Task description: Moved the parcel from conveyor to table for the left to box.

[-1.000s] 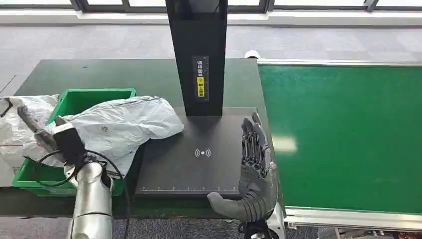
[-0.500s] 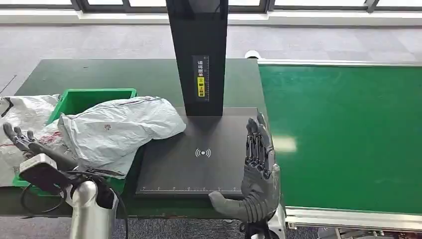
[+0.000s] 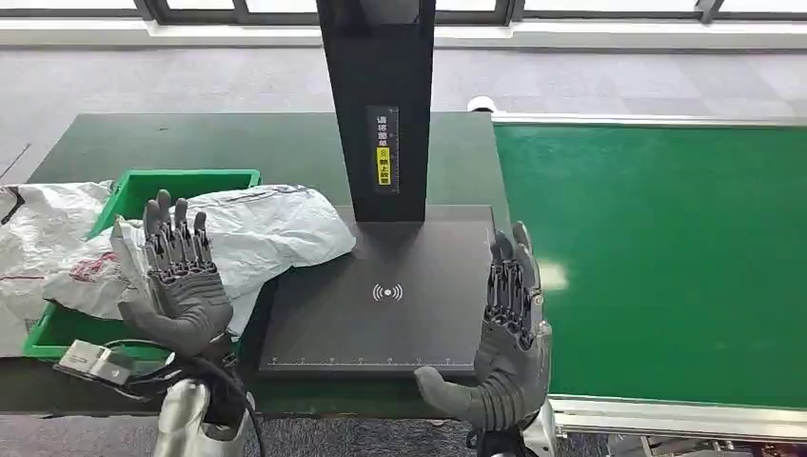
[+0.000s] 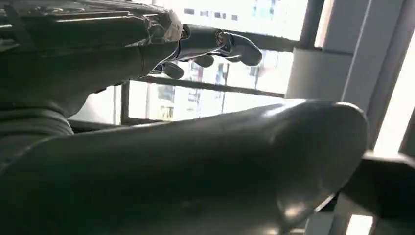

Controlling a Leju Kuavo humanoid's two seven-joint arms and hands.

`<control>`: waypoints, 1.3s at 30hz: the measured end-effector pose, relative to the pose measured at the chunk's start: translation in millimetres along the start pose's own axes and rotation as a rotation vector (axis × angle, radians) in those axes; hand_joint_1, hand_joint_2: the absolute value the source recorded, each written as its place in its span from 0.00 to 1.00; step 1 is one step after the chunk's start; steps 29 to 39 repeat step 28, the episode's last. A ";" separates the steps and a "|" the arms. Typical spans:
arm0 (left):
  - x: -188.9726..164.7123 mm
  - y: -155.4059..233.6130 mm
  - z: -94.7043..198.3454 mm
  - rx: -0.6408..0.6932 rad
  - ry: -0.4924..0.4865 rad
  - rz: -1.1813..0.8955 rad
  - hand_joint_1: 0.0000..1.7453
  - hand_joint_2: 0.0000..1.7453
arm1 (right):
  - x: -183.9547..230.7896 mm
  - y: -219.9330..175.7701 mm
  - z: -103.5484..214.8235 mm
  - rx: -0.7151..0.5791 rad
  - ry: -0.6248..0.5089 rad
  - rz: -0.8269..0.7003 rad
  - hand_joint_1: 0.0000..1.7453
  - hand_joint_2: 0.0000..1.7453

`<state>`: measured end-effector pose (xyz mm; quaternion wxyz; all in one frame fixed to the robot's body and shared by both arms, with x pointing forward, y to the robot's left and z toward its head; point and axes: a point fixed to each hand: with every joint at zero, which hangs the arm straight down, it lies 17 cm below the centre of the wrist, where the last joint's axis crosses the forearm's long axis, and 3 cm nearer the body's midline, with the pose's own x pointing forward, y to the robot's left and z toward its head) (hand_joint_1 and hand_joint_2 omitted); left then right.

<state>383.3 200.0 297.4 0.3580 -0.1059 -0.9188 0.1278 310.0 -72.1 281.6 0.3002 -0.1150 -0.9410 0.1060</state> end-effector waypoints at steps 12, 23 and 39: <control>19.6 -89.2 24.1 -0.357 -0.019 0.084 0.00 0.00 | -3.9 -1.1 4.7 0.008 0.019 -0.003 0.00 1.00; -4.3 -115.7 46.6 -0.442 0.055 0.095 0.00 0.00 | -4.1 -1.6 7.0 0.023 0.035 -0.009 0.00 1.00; -10.3 -115.7 49.3 -0.444 0.072 0.095 0.00 0.00 | -4.0 -2.3 7.4 0.022 0.037 -0.008 0.00 1.00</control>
